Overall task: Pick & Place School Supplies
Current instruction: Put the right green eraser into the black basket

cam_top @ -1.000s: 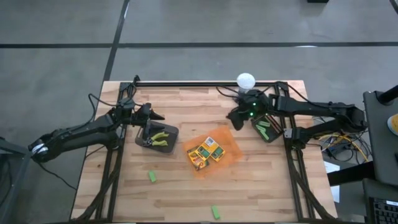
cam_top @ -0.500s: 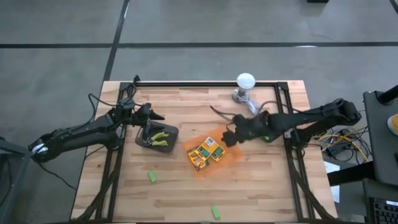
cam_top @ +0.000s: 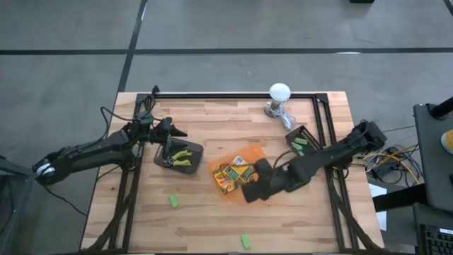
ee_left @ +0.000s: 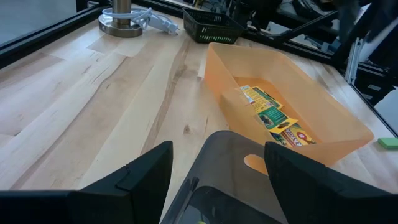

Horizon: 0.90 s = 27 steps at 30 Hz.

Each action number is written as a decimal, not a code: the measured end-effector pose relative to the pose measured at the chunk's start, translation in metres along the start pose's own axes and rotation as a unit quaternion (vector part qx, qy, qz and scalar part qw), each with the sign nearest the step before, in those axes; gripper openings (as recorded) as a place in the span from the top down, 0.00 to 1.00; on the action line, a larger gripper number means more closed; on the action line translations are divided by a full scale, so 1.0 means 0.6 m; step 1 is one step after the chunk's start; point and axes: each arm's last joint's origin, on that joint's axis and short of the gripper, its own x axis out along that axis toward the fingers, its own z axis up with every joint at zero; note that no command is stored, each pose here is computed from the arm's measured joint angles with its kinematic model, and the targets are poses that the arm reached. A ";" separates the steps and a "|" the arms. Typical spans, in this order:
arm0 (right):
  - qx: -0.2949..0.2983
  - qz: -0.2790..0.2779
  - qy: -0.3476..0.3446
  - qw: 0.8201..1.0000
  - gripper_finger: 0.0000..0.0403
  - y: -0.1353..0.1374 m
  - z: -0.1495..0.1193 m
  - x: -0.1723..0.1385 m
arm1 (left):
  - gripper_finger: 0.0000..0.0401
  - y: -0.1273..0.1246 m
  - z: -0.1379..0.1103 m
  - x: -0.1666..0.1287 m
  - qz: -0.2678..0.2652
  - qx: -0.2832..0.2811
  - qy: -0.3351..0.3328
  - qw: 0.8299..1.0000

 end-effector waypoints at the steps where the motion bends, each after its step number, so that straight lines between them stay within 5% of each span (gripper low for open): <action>1: -0.012 -0.007 0.003 1.000 0.57 0.011 -0.005 0.001 | 0.35 0.000 0.000 0.000 0.000 0.000 0.000 1.000; 8: -0.093 -0.029 0.021 0.995 0.57 0.066 -0.042 -0.002 | 0.35 0.000 0.000 0.000 0.000 0.000 0.000 1.000; 14: -0.056 -0.026 0.045 0.997 0.56 0.084 -0.087 0.006 | 0.35 0.000 0.000 0.000 0.000 0.000 0.000 1.000; 27: -0.094 -0.017 0.133 0.987 0.57 0.083 -0.179 0.045 | 0.35 0.000 0.000 0.000 0.000 0.000 0.000 1.000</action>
